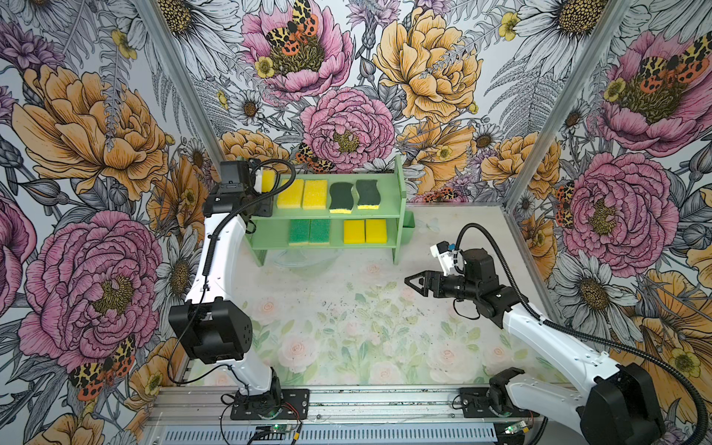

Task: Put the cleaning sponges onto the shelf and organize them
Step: 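Lower the yellow sponge onto the upper shelf beside the other yellow sponges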

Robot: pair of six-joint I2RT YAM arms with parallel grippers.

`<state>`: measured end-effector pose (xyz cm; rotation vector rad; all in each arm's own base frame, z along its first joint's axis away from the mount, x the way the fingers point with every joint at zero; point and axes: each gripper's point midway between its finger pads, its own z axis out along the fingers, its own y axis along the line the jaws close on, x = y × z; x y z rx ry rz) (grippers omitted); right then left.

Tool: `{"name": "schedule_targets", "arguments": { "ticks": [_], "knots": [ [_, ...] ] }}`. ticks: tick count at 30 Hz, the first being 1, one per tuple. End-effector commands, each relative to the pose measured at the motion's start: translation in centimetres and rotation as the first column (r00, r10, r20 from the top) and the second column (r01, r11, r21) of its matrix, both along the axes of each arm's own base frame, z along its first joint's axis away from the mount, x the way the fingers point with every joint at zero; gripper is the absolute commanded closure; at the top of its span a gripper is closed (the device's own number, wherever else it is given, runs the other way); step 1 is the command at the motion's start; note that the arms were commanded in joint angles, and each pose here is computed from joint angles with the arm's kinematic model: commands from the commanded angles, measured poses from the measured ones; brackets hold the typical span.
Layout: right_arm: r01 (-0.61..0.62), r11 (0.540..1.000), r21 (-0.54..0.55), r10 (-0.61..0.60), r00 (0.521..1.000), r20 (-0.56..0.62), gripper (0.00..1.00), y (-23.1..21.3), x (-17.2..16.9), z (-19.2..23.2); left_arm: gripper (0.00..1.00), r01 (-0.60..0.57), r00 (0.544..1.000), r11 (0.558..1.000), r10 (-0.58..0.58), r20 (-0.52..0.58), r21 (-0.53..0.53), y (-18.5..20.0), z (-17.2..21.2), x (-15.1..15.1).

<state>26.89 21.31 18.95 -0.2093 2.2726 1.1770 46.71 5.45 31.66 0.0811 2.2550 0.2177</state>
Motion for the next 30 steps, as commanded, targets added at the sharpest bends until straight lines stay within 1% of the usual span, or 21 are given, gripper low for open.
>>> {"name": "schedule_targets", "arguments": {
  "ticks": [1,10,18,24,30],
  "knots": [
    [0.013,1.0,-0.008,-0.013,0.999,0.038,0.12,-0.25,0.79,0.58,0.37,0.013,1.0,1.0,-0.013,-0.004,-0.016,0.02,-0.27,0.26],
    [0.013,1.0,-0.015,-0.013,1.0,0.029,0.12,-0.23,0.92,0.2,0.35,0.028,1.0,0.998,-0.029,-0.012,-0.05,-0.53,-0.82,0.48],
    [0.012,1.0,-0.016,-0.011,1.0,0.026,0.12,-0.24,0.92,0.07,0.33,0.019,1.0,0.999,-0.019,-0.021,-0.042,-0.29,-1.12,0.52],
    [0.011,1.0,-0.017,-0.01,1.0,0.023,0.12,-0.24,0.9,-0.04,0.28,0.01,1.0,0.999,-0.011,-0.02,-0.039,-0.13,-1.1,0.56],
    [0.01,1.0,-0.018,-0.01,1.0,0.023,0.12,-0.23,0.91,-0.07,0.26,0.0,1.0,0.999,0.0,-0.021,-0.032,0.13,-1.1,0.57]
  ]
}}
